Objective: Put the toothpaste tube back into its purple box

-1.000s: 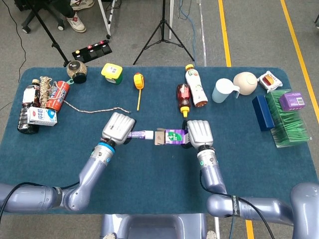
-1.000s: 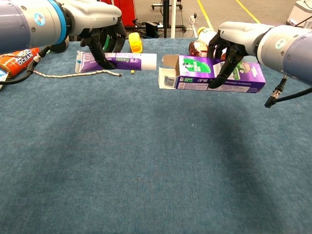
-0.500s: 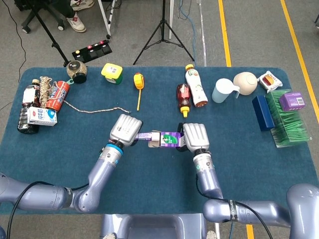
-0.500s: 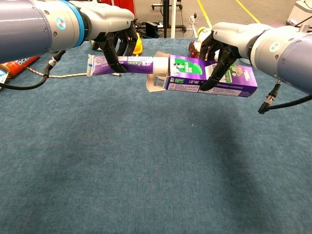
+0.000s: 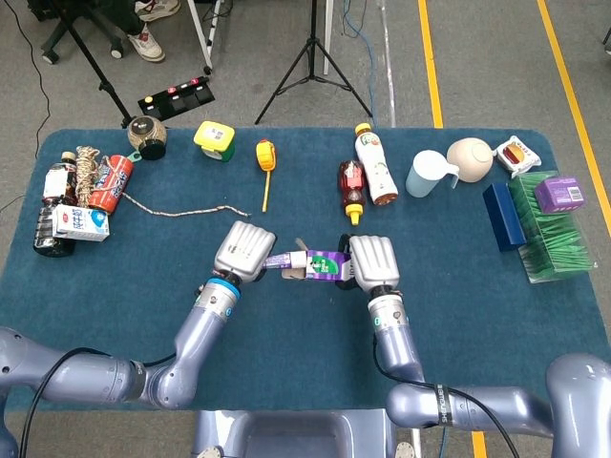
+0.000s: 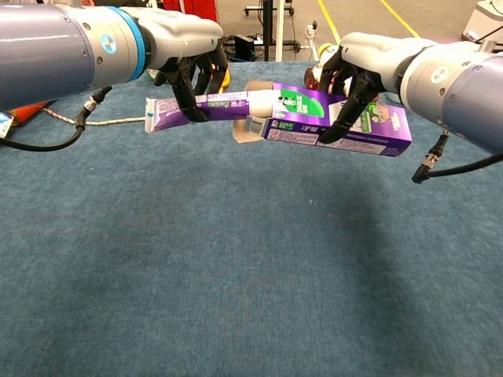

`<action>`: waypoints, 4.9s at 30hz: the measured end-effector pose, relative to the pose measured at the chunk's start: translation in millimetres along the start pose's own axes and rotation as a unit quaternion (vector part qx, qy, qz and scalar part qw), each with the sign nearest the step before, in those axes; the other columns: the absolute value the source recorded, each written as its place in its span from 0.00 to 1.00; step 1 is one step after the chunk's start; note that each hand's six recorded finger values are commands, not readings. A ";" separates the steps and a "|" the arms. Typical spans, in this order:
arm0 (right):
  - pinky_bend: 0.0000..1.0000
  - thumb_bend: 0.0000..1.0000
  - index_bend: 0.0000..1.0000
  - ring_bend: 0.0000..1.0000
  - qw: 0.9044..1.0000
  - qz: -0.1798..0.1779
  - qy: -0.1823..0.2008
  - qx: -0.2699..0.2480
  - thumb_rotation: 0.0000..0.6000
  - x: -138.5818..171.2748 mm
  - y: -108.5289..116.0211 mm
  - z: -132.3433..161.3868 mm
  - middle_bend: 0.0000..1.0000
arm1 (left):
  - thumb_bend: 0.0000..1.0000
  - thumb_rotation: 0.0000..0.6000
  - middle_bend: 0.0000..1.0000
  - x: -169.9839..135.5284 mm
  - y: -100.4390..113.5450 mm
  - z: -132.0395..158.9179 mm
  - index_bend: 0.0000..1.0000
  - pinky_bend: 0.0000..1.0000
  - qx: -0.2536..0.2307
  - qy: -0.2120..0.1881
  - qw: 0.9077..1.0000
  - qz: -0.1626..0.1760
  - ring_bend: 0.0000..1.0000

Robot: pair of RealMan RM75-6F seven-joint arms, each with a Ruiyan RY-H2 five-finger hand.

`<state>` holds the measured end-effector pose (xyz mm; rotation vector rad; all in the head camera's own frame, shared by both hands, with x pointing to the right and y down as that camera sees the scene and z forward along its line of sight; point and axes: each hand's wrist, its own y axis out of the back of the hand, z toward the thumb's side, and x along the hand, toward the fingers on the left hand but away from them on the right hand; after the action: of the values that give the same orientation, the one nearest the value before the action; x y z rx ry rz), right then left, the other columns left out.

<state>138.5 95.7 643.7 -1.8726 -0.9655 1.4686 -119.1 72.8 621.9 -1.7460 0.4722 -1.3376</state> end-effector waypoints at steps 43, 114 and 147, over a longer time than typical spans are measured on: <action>0.78 0.34 0.55 0.67 1.000 -0.010 0.008 -0.003 1.00 1.6 -0.2 7.8 0.68 | 0.38 1.00 0.59 1.9 9.0 33.0 0.66 0.67 0.031 0.025 0.999 0.015 0.50; 0.75 0.37 0.56 0.63 0.957 -0.038 0.037 -0.286 1.00 -20.1 58.6 -67.8 0.70 | 0.28 1.00 0.00 -75.4 88.3 -165.3 0.00 0.46 -0.118 0.107 0.979 0.127 0.13; 0.74 0.38 0.56 0.61 0.856 -0.023 0.058 -0.513 1.00 -23.3 70.0 -86.8 0.69 | 0.28 1.00 0.00 -90.9 84.0 -217.7 0.00 0.46 -0.138 0.116 0.976 0.124 0.13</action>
<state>233.2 36.2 622.2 -2.5467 -1.9591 0.7876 -333.6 4.9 512.1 -1.6868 1.0140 -1.3484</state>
